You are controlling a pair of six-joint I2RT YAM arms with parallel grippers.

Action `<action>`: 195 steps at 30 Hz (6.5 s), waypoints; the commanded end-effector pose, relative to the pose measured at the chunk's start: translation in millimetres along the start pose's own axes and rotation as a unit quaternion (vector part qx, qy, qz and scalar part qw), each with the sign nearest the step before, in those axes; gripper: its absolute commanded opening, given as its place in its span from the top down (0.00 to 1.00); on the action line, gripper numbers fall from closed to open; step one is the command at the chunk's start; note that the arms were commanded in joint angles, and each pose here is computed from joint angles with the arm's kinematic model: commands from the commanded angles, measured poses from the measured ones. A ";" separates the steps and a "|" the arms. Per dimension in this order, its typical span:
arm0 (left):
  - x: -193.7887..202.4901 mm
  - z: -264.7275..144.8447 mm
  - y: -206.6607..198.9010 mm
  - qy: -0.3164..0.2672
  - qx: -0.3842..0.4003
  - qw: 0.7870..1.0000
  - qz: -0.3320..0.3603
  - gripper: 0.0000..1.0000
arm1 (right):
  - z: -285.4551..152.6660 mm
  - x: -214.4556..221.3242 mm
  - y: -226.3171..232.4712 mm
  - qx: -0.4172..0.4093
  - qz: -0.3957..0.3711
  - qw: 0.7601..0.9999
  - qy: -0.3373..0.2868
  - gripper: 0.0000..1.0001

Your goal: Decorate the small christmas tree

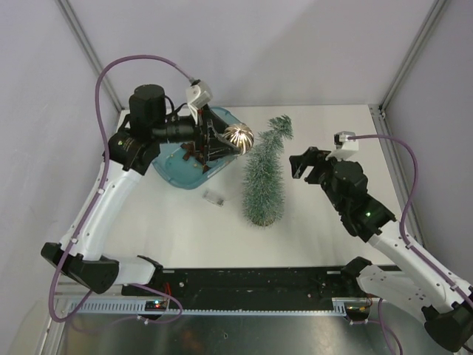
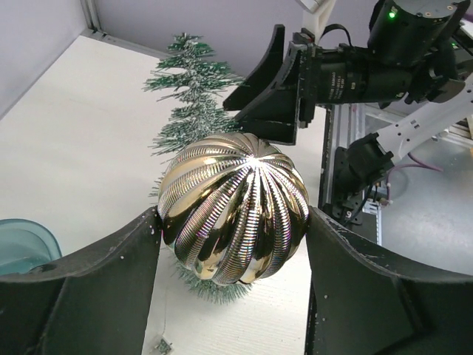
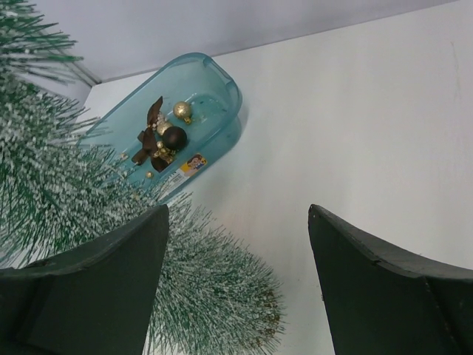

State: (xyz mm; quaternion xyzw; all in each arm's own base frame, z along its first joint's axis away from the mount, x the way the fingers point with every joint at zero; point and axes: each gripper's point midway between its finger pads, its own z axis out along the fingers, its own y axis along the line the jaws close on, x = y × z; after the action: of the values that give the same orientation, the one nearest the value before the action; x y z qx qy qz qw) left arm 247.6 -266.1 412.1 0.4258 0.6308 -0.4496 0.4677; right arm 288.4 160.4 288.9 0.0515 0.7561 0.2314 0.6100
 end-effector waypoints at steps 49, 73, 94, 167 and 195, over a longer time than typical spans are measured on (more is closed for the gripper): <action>-5.2 -17.8 -9.7 -0.038 0.019 0.996 0.080 0.75 | 4.2 -33.2 11.2 -0.037 0.027 0.997 -0.057 0.19; -66.0 -5.3 -43.9 -0.097 -0.028 0.937 0.334 0.85 | -38.2 -70.7 23.4 -0.070 0.026 0.994 -0.082 0.15; -59.7 30.1 -23.4 -0.083 0.003 0.952 0.296 0.86 | 9.3 -60.7 54.8 -0.127 0.033 0.989 -0.071 0.15; -41.2 24.9 -26.0 -0.108 0.000 0.966 0.235 0.88 | 5.2 -57.7 48.8 -0.121 0.043 0.989 -0.078 0.19; -31.0 16.4 -15.0 -0.125 0.000 0.975 0.186 0.85 | 1.6 -59.9 48.6 -0.122 0.040 0.988 -0.081 0.20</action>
State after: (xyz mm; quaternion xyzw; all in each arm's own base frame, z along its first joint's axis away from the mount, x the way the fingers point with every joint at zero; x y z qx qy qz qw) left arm 254.2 -286.3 435.1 0.4713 0.4970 -0.3820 0.6205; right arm 297.3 187.1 347.1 0.0217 0.6869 0.3365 0.6439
